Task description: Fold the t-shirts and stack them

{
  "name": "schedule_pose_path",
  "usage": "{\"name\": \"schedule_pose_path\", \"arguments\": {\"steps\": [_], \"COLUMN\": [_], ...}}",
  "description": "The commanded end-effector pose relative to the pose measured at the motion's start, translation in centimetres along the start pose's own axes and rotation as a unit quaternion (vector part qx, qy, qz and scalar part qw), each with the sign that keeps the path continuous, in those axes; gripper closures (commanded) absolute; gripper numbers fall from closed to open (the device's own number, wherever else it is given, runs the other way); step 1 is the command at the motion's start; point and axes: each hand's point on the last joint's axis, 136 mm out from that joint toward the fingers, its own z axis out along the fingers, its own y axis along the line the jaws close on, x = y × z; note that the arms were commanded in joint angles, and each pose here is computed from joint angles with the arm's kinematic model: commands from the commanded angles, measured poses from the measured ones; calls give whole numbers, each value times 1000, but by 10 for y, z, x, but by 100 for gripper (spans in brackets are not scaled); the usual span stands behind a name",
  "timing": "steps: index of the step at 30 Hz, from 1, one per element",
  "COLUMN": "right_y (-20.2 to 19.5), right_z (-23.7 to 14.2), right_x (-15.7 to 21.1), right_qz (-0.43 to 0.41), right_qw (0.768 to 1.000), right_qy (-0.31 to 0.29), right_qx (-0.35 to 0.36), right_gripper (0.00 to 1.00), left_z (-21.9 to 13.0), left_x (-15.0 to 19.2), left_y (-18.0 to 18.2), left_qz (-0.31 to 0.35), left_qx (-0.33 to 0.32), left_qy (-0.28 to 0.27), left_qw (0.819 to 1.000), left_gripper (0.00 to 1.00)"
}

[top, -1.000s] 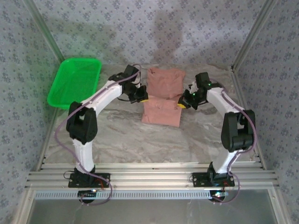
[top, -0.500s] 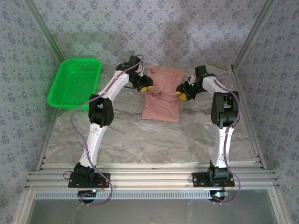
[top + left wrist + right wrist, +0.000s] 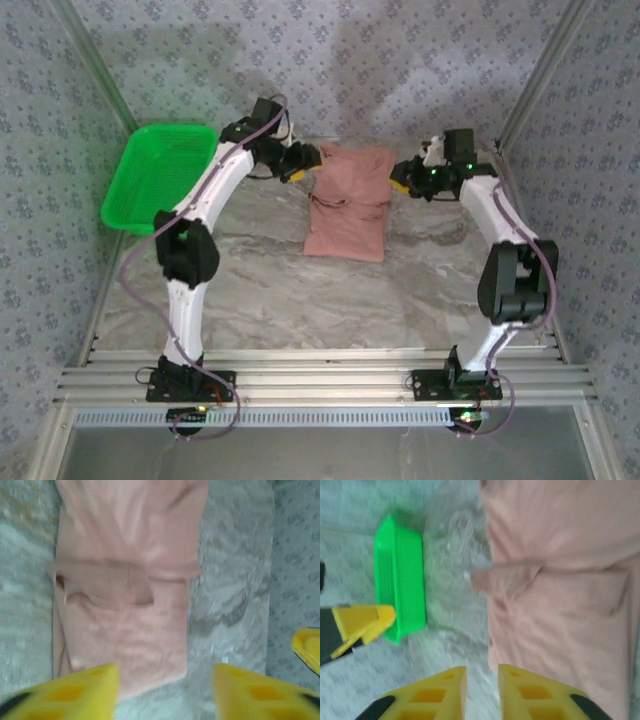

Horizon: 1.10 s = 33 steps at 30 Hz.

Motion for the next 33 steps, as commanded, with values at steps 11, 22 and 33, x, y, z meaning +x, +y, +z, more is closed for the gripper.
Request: {"name": "schedule_pose_path", "arguments": {"steps": [11,22,33], "right_y": [-80,-116,-54], "right_z": [123,142,92], "right_x": [53,-33,-110], "right_qz": [61,81,-1], "right_qw": [992,993,996], "right_qy": [98,22,-80], "right_qx": [46,79,33], "right_gripper": [97,93,76], "left_z": [120,140,60], "left_x": [45,0,-56], "left_y": [62,45,-25], "left_qz": [-29,-15,30], "left_qx": [-40,-49,-5], "left_qy": [83,56,-50], "left_qw": [995,997,998], "left_gripper": [90,75,35]}}
